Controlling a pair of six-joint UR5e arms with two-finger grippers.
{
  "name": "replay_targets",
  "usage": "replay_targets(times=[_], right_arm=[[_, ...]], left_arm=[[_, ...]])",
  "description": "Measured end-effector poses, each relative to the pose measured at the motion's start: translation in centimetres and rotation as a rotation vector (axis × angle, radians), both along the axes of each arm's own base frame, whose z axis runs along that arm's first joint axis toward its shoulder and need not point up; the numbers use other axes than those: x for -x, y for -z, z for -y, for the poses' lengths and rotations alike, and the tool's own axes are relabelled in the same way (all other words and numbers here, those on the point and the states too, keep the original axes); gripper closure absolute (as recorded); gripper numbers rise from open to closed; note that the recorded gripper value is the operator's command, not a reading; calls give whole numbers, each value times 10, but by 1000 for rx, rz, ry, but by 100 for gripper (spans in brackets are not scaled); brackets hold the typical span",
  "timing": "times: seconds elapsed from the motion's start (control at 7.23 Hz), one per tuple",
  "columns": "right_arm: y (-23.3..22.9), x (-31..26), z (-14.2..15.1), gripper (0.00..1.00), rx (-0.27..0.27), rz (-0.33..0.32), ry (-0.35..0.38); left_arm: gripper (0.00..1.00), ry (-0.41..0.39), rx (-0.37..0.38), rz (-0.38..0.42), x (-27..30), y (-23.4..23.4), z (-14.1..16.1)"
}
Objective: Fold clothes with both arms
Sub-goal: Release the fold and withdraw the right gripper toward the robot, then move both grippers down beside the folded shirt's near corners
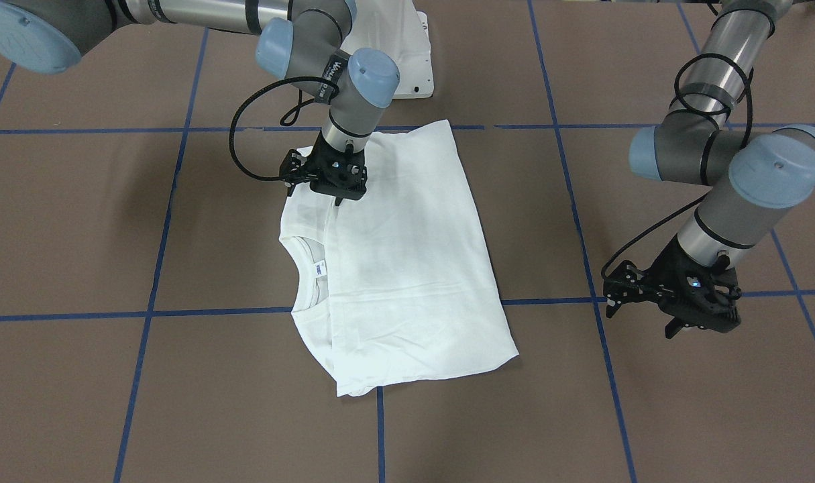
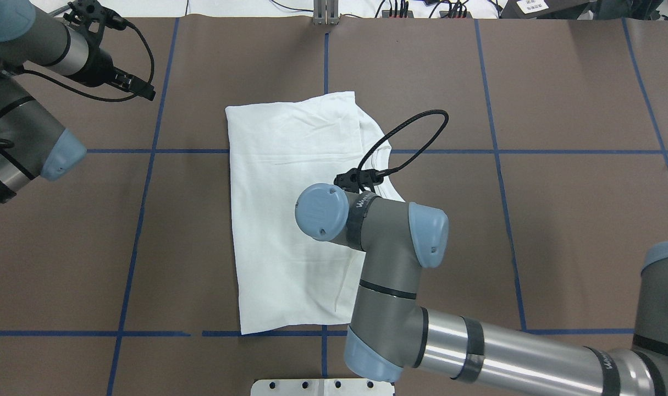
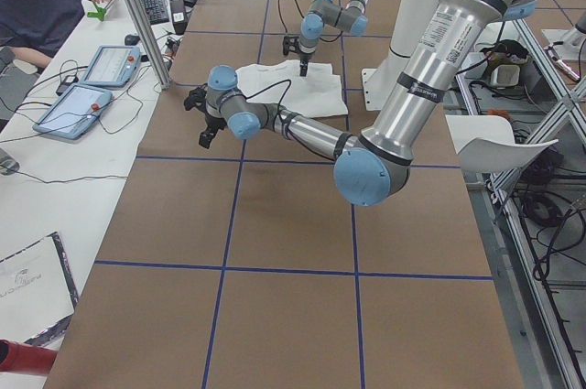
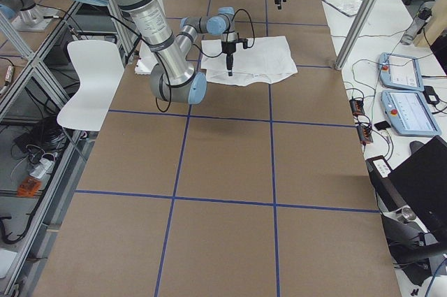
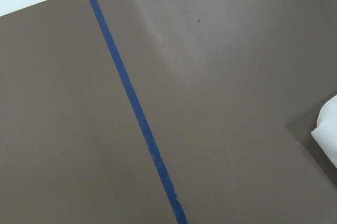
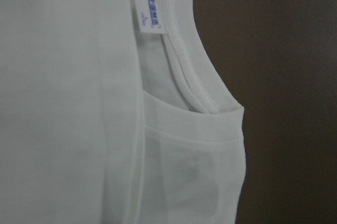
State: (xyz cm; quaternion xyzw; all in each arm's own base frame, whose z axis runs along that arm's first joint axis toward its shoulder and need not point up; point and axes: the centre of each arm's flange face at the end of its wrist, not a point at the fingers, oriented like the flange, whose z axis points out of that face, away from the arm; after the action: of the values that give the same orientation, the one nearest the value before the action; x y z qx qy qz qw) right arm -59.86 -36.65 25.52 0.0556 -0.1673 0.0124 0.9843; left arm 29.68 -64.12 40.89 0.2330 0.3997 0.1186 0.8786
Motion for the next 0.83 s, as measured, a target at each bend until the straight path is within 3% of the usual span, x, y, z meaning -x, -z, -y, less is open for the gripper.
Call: replay_targets(times=[0.41,0.55,0.83], right_arm=[[-53,-68,-39,0,-4,-99,108],[-54,-74,-41,0,-11,-92,113],[-35,-91,-45,0,-52,38,94]], left_arm=[[0,-1,-1,-1,-1,1,0],[0,4,7,-10,-1,3,-1],[0,27,51,-59,-10,19,-15]])
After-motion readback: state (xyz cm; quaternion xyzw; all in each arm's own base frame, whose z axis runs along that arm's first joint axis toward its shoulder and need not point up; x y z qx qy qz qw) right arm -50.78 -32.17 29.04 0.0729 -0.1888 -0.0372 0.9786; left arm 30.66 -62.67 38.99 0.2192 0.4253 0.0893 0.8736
